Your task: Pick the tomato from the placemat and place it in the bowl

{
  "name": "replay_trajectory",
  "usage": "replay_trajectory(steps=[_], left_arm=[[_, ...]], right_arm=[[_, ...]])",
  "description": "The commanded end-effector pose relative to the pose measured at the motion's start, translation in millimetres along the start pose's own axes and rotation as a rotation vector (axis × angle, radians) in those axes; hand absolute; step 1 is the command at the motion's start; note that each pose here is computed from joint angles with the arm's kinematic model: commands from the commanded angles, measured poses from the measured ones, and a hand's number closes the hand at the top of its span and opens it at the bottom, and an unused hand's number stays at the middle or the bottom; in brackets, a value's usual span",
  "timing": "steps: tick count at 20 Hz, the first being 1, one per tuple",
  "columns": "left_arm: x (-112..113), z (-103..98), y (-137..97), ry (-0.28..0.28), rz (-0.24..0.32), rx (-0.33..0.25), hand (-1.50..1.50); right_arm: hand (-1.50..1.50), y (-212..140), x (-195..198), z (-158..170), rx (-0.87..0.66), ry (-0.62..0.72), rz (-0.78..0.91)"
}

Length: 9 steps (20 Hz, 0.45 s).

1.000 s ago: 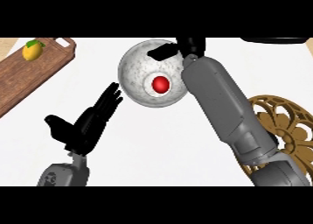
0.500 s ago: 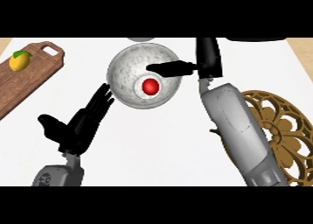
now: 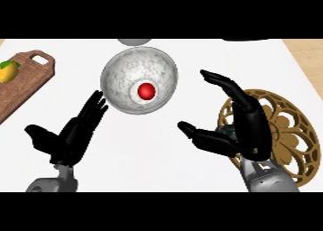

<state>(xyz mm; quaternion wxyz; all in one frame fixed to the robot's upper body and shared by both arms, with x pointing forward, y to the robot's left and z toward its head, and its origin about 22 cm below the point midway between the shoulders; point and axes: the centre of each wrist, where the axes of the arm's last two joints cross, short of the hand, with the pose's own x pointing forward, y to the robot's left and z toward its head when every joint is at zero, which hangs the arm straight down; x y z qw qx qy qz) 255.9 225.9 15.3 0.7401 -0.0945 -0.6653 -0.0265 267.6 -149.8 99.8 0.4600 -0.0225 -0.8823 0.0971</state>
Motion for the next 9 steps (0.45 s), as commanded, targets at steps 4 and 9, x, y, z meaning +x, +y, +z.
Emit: replay_trajectory(steps=[4, 9], left_arm=[[-3, 6, 5, -0.004, -0.004, 0.03, 0.0], [-7, 10, 5, -0.001, 0.007, 0.046, 0.0]], right_arm=[[1.5, -31, 43, 113, 0.087, 0.039, -0.047], [1.5, -37, 55, 193, 0.222, 0.17, -0.041]])
